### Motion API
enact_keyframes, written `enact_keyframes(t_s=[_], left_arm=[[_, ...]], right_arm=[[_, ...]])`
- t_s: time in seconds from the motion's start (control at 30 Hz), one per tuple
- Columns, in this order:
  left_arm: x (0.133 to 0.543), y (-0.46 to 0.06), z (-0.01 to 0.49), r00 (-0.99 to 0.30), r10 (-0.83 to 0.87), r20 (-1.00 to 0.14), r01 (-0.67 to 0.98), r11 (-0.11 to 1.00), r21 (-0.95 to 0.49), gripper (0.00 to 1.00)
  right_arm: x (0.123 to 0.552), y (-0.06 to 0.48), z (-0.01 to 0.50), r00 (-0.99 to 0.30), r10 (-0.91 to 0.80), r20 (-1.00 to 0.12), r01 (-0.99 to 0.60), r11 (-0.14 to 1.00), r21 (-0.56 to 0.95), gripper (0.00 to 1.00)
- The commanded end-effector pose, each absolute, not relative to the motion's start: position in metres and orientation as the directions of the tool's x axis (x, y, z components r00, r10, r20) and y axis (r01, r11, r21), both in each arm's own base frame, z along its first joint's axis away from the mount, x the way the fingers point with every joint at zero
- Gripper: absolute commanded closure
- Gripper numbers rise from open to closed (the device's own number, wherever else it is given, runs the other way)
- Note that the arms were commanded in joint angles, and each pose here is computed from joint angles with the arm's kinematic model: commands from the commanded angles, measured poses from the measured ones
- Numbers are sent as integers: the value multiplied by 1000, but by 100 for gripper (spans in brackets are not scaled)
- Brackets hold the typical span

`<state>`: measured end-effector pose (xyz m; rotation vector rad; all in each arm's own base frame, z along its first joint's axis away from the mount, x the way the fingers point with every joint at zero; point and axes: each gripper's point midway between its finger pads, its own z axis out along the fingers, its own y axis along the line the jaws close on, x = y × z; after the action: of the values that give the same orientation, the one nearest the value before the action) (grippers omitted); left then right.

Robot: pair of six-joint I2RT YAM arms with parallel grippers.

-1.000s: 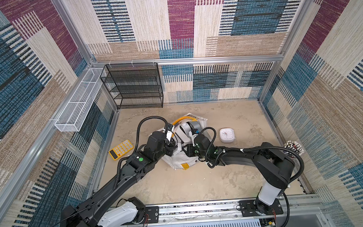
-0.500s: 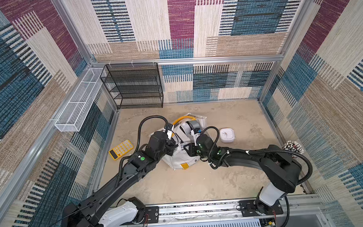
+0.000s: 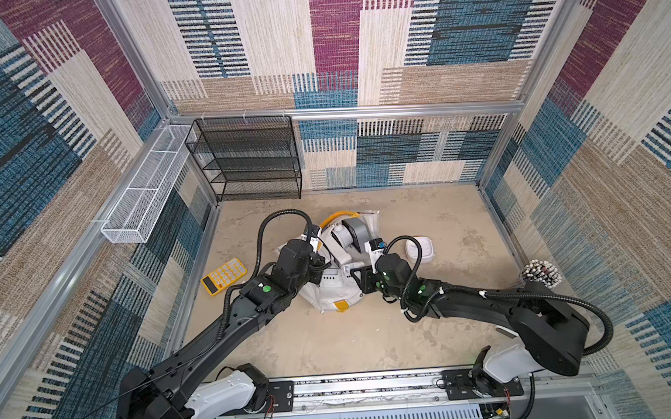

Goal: Take the alarm clock out of the canvas bag
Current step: Pick up the alarm from the canvas bag, then place the alarm at the center of the board.

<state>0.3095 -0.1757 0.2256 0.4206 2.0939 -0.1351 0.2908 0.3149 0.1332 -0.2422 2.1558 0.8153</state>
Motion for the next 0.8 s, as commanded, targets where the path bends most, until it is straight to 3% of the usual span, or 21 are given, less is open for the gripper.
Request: enact_keyframes(t_s=[0.0,0.47,0.77], left_arm=[[311,-172,226,-490,218,-844,317,946,60,100],[310,-171,225,-492,217,-843,316,947,59,100],[307,-167,225,-487,213,-847,310,949,60,100]], right_arm=[[291,314,159,-577,130,-806,-483,742,465,72],[270,270,198,-417,222,-882,-523,734,432,69],[266,225,212,-369,344,-864,-483,723,494,66]])
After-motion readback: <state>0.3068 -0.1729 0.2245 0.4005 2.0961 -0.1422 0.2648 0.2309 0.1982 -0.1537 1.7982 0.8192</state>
